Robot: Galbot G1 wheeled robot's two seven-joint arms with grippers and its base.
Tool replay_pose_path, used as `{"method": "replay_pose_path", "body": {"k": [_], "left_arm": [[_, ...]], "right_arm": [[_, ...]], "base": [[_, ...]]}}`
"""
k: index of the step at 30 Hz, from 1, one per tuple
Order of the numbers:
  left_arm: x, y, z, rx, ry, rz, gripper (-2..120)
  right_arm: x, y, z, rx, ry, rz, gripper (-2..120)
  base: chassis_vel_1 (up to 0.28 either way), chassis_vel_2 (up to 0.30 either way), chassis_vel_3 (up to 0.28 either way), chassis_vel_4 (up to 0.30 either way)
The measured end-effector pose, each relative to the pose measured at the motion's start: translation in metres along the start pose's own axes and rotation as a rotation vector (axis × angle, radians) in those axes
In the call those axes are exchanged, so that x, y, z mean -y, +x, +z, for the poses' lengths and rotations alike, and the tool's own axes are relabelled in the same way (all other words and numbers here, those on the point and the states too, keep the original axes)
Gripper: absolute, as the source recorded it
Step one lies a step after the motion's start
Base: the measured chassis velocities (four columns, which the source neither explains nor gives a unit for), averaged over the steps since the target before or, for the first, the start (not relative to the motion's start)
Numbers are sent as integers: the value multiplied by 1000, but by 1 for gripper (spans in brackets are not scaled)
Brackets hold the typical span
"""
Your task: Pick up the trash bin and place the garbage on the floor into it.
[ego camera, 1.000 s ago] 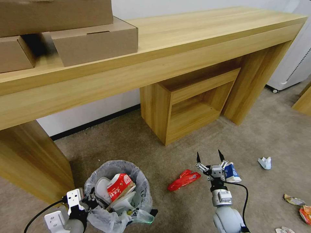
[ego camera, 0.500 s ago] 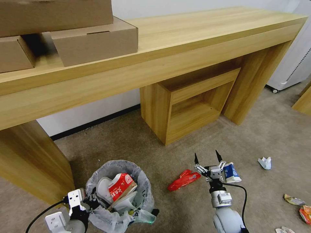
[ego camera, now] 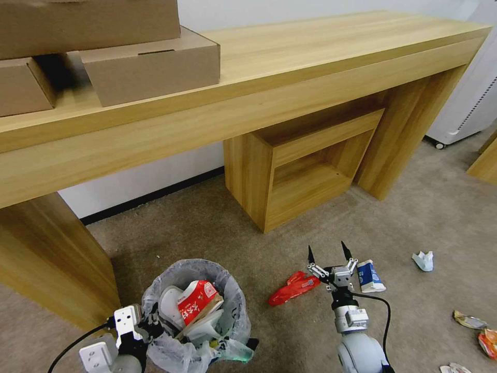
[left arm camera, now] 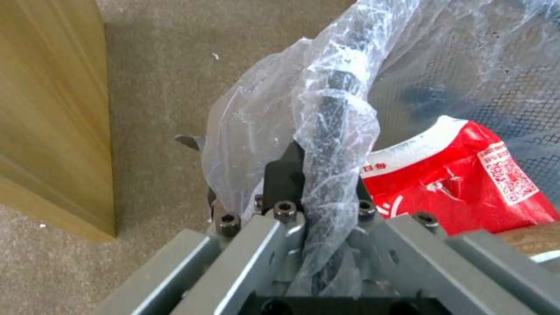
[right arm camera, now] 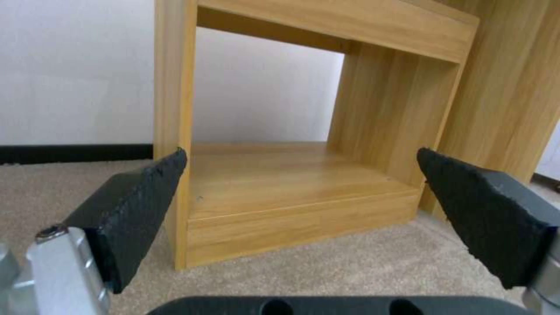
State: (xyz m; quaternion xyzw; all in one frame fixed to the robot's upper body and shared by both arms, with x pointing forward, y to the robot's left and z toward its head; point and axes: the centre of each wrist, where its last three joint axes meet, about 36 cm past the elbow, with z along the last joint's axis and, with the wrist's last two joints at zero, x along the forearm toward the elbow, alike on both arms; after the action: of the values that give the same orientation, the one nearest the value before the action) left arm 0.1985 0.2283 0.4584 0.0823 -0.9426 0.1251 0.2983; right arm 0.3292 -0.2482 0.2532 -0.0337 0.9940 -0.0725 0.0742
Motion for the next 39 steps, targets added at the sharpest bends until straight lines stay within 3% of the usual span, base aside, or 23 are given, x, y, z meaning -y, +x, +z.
{"method": "replay_pose_path", "body": {"k": [24,39], "left_arm": [[6,6,5,-2,-15,6,0],[2,6,2,6,-27,3,0]], "right_arm": [[-1,2,-6,18,-23,-12,100],[12,-4,-6,32,4,2,100]], "base": [[-17,-26,22,26],[0,0,0,0]]}}
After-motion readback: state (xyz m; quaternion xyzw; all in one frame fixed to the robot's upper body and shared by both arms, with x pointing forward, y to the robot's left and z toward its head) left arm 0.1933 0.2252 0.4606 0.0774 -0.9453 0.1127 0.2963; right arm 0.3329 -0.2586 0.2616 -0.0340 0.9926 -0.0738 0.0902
